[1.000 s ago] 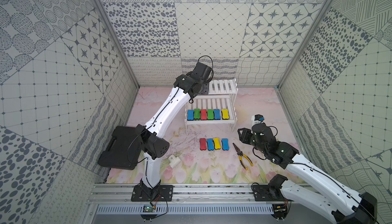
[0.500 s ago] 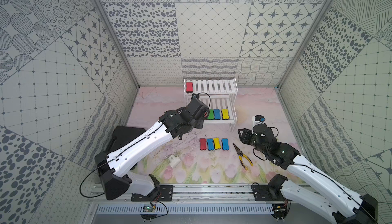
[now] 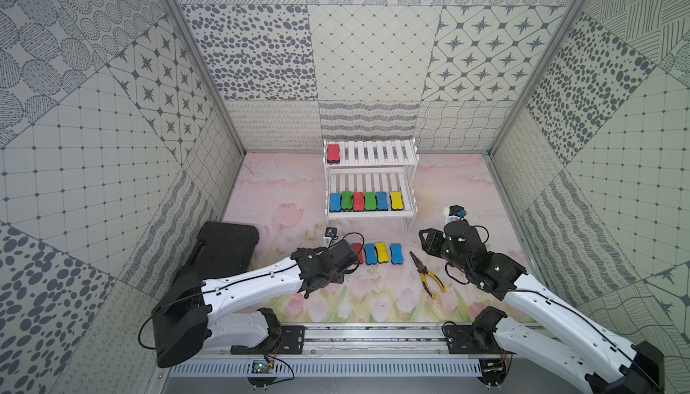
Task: Remove the whiteboard erasers from the shelf
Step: Place the whiteboard eraser at the center of the board.
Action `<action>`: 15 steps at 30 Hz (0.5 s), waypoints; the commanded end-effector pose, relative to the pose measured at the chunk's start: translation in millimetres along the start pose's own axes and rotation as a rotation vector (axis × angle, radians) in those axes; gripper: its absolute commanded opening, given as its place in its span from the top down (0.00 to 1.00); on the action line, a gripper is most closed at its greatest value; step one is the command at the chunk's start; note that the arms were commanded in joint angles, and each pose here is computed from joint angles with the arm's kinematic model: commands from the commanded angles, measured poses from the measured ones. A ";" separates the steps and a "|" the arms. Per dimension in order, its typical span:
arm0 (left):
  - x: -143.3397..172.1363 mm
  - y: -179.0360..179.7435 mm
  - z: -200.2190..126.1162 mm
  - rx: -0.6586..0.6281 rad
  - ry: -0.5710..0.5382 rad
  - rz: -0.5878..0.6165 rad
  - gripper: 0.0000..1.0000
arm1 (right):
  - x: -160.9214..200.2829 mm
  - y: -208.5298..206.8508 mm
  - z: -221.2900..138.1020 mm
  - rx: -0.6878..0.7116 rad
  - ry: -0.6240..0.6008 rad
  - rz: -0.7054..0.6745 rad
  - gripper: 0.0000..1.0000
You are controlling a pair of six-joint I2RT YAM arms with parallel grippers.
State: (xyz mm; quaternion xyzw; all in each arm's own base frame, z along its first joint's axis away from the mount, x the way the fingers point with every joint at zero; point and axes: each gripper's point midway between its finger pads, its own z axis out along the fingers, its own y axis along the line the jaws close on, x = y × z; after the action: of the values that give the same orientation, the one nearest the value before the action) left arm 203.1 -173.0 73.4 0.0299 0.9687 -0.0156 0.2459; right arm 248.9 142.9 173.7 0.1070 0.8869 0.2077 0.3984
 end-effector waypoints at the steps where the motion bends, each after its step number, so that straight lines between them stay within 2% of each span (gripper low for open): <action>1: -7.9 -32.1 26.0 0.149 0.016 -0.151 0.64 | -9.6 4.6 0.5 -0.014 -0.038 0.018 0.51; 15: -13.3 -42.4 65.1 0.124 0.074 -0.143 0.64 | -12.5 6.2 -1.3 -0.018 -0.046 0.009 0.51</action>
State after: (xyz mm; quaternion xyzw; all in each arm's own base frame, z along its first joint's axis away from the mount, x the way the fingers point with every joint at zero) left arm 236.2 -199.7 27.4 -0.0233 0.9741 -0.0538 0.2184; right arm 250.0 142.8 174.6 0.1077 0.8856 0.2077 0.4012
